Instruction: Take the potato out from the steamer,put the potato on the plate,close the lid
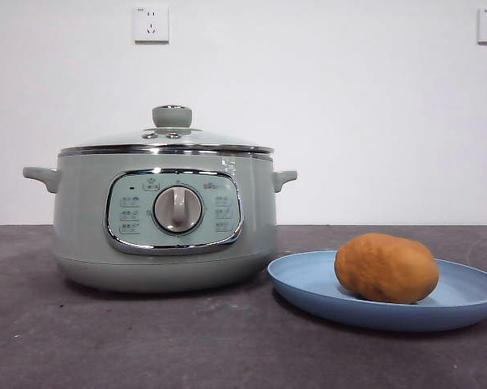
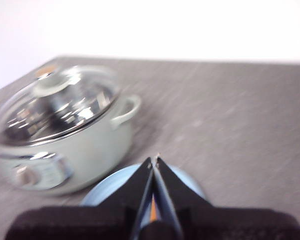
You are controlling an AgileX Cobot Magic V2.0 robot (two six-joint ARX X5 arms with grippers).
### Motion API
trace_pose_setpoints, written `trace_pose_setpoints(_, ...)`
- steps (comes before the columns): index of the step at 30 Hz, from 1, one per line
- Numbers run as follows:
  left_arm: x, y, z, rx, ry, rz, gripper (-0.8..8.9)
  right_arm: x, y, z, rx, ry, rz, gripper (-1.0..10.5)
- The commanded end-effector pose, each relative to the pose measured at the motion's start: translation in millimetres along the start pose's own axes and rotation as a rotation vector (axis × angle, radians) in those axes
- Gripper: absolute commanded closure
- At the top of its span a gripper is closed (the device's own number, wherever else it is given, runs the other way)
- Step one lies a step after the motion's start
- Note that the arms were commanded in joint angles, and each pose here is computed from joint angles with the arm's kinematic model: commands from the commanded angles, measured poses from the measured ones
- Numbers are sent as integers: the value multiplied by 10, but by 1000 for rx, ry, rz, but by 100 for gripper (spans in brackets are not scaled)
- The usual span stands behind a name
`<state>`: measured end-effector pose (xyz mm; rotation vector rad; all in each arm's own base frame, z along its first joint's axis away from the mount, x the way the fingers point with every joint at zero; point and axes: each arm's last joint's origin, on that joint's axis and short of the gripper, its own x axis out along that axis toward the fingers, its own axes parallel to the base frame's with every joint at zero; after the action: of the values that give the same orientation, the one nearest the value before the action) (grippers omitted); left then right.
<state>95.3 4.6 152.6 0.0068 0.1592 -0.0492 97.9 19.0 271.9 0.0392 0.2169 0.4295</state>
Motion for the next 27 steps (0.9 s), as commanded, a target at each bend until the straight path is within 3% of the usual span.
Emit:
trace_pose_setpoints(1,14,5,-49,-9,12,5,817,33,-38,-320,-5,-35,-23,945)
trace_pose_setpoints(7,14,5,-49,-8,12,5,817,91,-69,-765,-19,-103,-30,945)
trace_pose_setpoints(13,14,5,-49,-9,12,5,816,152,-118,-1029,52,-93,-110,945)
trace_pose_setpoints(27,14,5,-49,-8,12,5,816,192,-138,-1198,101,-61,-126,945)
